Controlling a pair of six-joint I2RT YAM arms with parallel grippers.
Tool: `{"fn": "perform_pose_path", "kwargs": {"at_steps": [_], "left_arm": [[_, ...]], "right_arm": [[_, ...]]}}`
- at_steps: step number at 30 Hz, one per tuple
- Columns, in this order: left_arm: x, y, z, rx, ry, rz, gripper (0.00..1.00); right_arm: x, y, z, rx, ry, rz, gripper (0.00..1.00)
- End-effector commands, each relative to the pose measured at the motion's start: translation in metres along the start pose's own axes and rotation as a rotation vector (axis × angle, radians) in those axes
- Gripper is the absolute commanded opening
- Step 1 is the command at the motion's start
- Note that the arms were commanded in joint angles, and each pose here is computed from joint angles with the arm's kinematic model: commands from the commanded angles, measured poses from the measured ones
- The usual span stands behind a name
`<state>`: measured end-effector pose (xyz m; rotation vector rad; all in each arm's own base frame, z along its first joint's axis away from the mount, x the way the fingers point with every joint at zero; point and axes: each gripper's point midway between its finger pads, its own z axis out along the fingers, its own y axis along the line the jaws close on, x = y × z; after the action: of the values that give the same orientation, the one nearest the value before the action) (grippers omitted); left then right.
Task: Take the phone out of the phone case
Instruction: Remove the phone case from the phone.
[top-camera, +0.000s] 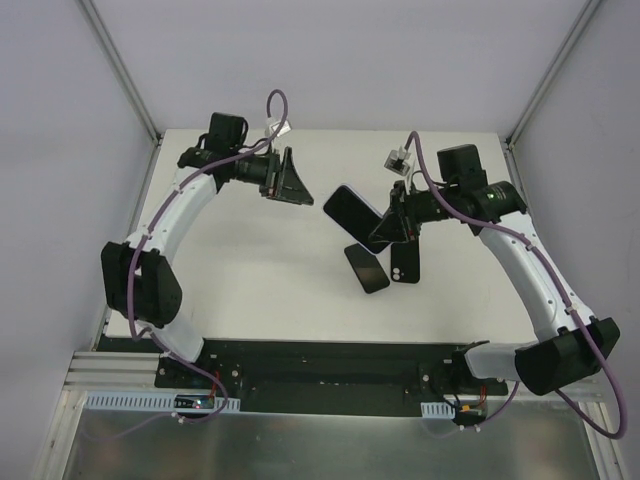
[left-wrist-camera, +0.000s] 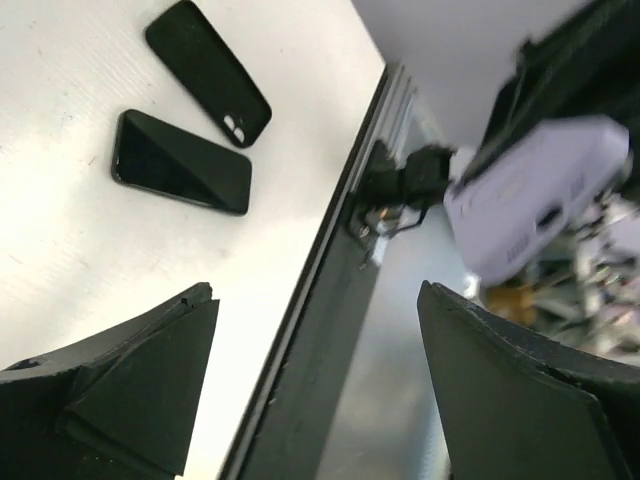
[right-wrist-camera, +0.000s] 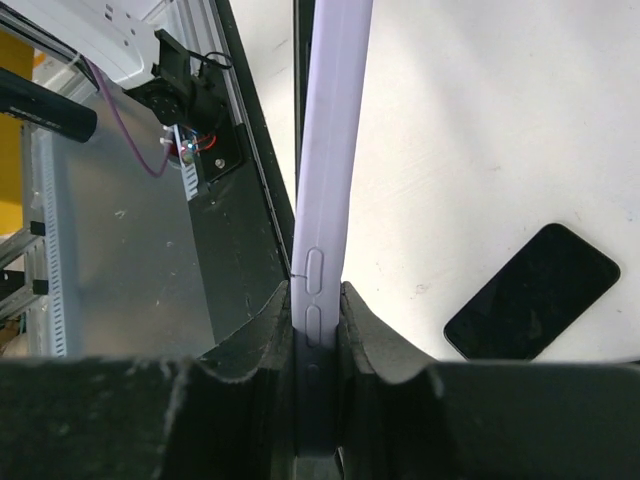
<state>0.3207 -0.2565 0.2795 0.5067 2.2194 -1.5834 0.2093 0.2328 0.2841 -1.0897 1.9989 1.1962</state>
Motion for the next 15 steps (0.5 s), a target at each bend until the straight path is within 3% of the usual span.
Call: {"fn": "perform_pose_path", "kwargs": {"at_steps": [1, 7, 15], "left_arm": [[0.037, -0.032, -0.022, 0.039, 0.046, 0.426, 0.85], [0.053, -0.053, -0.021, 0.056, 0.088, 0.556, 0.82], [0.078, -0.073, 0.019, 0.107, 0.223, 0.715, 0.72]], "right_arm": [[-0.032, 0.031, -0.012, -0.115, -0.111, -0.07, 0.0], [-0.035, 0.029, -0.011, -0.112, -0.114, -0.067, 0.0], [-0.029, 0.035, -0.008, -0.196, -0.084, -0.038, 0.0]]}}
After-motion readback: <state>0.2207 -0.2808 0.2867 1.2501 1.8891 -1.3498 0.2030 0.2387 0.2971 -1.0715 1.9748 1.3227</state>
